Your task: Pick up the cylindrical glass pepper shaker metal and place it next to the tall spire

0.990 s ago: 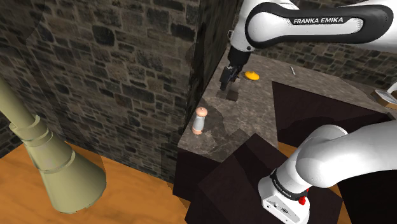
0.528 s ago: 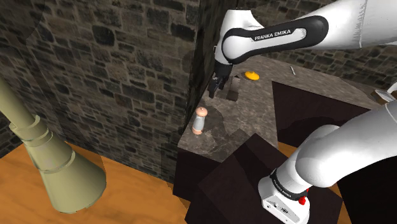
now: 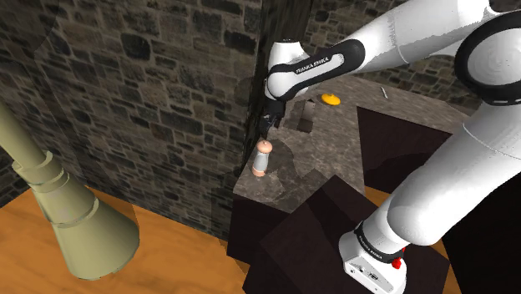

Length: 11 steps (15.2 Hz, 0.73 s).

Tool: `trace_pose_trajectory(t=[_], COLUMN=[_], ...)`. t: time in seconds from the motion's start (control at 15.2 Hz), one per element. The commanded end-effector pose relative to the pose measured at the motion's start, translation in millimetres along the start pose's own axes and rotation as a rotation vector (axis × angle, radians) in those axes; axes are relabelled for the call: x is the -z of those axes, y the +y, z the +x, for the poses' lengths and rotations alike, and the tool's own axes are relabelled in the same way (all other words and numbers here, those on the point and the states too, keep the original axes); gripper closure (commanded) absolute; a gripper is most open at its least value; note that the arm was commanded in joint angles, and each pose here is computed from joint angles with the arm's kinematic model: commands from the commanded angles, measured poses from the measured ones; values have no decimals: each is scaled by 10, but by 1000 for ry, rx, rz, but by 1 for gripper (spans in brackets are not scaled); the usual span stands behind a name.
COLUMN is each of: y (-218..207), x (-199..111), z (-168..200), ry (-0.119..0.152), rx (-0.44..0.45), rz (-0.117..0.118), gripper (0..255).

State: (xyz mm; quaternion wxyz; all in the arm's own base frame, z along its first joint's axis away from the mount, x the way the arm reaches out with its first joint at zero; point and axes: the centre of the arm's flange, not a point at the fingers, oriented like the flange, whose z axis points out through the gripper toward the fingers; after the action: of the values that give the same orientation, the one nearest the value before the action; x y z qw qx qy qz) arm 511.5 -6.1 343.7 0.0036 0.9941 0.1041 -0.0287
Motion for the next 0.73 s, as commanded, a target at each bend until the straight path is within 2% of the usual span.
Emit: trace_pose_trajectory(t=[0.0, 0.2, 0.66], y=[58, 131, 130], x=[-250, -580, -949], z=[183, 405, 393], ry=[-13, -31, -31], rx=[1, 2, 2], rz=[1, 3, 3], gripper=[0, 0, 0])
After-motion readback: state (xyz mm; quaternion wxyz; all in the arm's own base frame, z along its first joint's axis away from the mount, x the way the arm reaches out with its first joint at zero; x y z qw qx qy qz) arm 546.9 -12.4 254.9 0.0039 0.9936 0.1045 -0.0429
